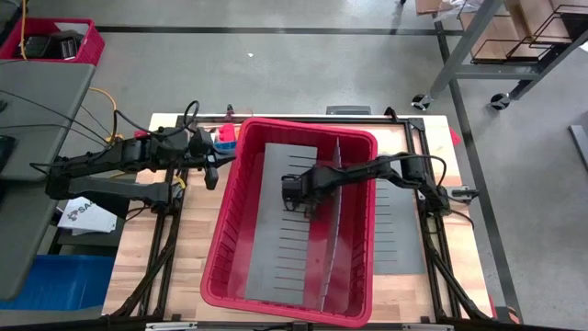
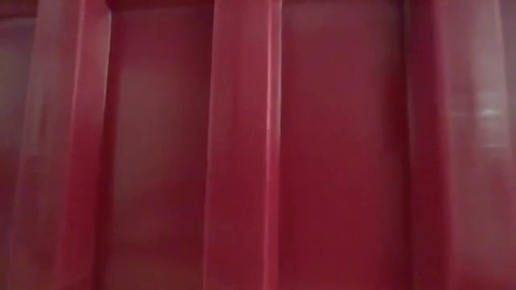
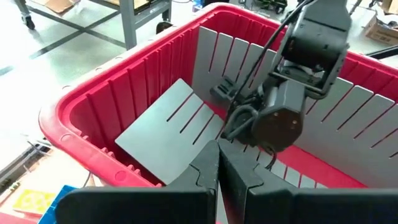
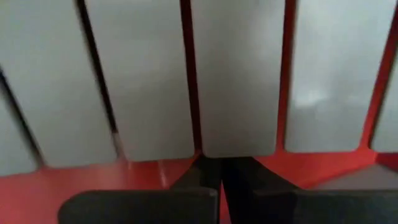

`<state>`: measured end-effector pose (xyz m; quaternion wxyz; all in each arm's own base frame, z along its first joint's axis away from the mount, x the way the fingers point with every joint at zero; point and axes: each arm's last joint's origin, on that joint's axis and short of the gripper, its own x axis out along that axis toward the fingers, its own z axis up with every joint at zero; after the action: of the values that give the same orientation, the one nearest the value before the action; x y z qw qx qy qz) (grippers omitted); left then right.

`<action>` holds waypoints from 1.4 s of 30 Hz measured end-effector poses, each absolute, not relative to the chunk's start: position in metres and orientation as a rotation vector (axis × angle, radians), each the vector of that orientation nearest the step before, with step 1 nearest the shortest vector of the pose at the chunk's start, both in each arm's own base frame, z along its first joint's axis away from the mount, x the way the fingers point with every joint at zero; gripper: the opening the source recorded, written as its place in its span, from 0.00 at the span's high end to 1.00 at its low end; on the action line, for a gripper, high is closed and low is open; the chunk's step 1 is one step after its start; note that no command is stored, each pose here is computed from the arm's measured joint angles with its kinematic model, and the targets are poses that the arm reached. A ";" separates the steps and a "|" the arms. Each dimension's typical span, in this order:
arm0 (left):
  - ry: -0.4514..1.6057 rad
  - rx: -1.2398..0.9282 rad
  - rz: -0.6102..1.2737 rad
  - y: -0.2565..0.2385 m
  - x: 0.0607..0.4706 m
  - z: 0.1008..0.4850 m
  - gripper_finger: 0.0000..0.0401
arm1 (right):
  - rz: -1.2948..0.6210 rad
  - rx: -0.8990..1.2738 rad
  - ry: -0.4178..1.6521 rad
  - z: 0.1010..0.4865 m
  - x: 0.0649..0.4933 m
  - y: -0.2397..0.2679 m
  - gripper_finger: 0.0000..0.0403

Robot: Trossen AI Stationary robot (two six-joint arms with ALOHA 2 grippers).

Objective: Sort blocks
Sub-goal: Assemble the bin divider into the red bin

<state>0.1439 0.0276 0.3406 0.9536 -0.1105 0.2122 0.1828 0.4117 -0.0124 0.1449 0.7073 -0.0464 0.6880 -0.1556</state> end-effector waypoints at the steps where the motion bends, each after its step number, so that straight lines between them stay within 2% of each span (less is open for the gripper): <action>1: 0.432 -0.224 0.371 0.028 0.144 0.341 1.00 | -0.346 -0.112 1.509 0.143 0.413 -0.014 1.00; 8: 0.434 -0.224 0.372 0.028 0.144 0.340 1.00 | -0.347 -0.104 1.372 0.143 0.424 -0.023 1.00; 19: 0.480 -0.207 0.430 0.029 0.145 0.336 1.00 | -0.326 -0.034 1.099 0.220 0.419 -0.020 1.00; 24: 0.467 -0.205 0.447 0.030 0.147 0.336 1.00 | -0.283 0.009 0.978 0.229 0.427 -0.009 1.00; 29: 0.440 -0.244 0.388 0.028 0.145 0.343 1.00 | -0.266 0.050 0.877 0.241 0.431 0.007 1.00; 37: 0.372 -0.041 0.328 0.028 0.146 0.376 1.00 | -0.303 0.054 0.705 0.263 0.442 0.017 1.00; 42: 0.405 0.004 0.280 0.029 0.157 0.383 0.99 | -0.313 0.052 0.590 0.275 0.449 0.016 1.00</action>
<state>0.1573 0.0288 0.3831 0.9699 0.0021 0.2004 0.1386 0.4491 0.0164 0.2745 0.9444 0.0256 0.2897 -0.1534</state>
